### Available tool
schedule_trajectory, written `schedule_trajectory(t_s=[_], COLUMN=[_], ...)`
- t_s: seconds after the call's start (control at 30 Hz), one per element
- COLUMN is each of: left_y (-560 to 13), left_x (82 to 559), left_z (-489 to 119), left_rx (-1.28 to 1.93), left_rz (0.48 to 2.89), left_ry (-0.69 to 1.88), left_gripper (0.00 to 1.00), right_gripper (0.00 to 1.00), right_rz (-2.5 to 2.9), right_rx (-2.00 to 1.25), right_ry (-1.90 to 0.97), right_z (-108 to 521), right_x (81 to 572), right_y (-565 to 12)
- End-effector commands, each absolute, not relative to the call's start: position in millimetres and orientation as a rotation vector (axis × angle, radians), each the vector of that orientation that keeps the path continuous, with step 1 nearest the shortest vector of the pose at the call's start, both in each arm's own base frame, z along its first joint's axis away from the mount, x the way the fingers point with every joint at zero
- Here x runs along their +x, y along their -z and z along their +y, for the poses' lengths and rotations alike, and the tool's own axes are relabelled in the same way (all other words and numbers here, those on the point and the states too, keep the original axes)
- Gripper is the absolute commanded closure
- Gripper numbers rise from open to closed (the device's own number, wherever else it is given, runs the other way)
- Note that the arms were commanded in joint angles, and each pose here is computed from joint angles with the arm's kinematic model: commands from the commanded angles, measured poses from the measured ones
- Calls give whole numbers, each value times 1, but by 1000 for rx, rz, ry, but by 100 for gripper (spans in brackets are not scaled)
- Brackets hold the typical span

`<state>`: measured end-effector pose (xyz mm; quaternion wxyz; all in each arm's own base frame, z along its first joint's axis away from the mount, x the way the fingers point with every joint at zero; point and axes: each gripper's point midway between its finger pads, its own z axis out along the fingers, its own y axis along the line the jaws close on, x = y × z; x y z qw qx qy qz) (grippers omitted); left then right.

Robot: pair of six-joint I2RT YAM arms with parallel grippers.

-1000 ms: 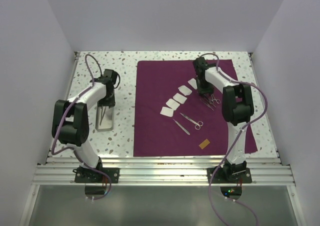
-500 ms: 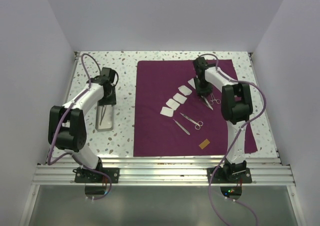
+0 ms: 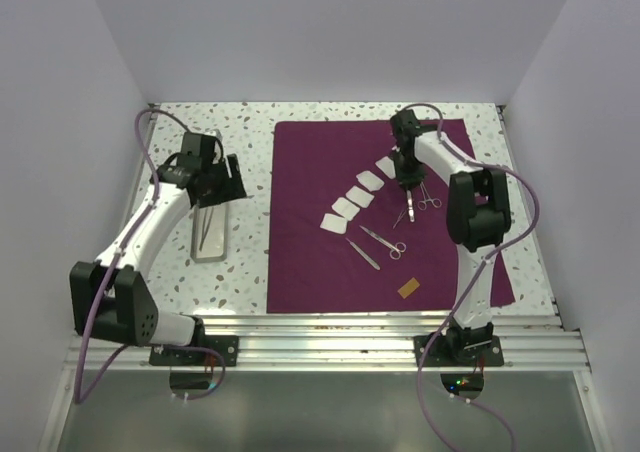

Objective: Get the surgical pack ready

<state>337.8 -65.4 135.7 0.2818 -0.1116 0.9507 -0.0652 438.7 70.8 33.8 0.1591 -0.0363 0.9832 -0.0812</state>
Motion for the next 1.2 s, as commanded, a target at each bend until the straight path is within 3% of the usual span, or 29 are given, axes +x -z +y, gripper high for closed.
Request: schedule_trajectory(t_s=[0.0,0.2,0.43,0.77,1.0,1.17], left_y=[-172,-214,-220,-201,-195,-185], left_x=[335,319,300,292,292,290], left_z=[-107,-190,-264,-282,-287,-289], left_rx=[-251,-79,31,116,150,170], left_rz=[2410,2193,2187,2277,2295,2327], left_ry=[501,941,1100,1057,1074,1076], left_gripper=[29,25,21,21,21,22], right_gripper=[100,100,100,100,100,100], right_rz=[2655,2650,2652,2727,2685,2562], right_rx=[2,126,146,-81,-324,-325], right_ry=[221,-46,-298,98,442,755], right_z=[67,100,133,86,101,102], right_x=[443,410,364,348,393,426], right_y=[-114,-153,-176,-133,-106,-111])
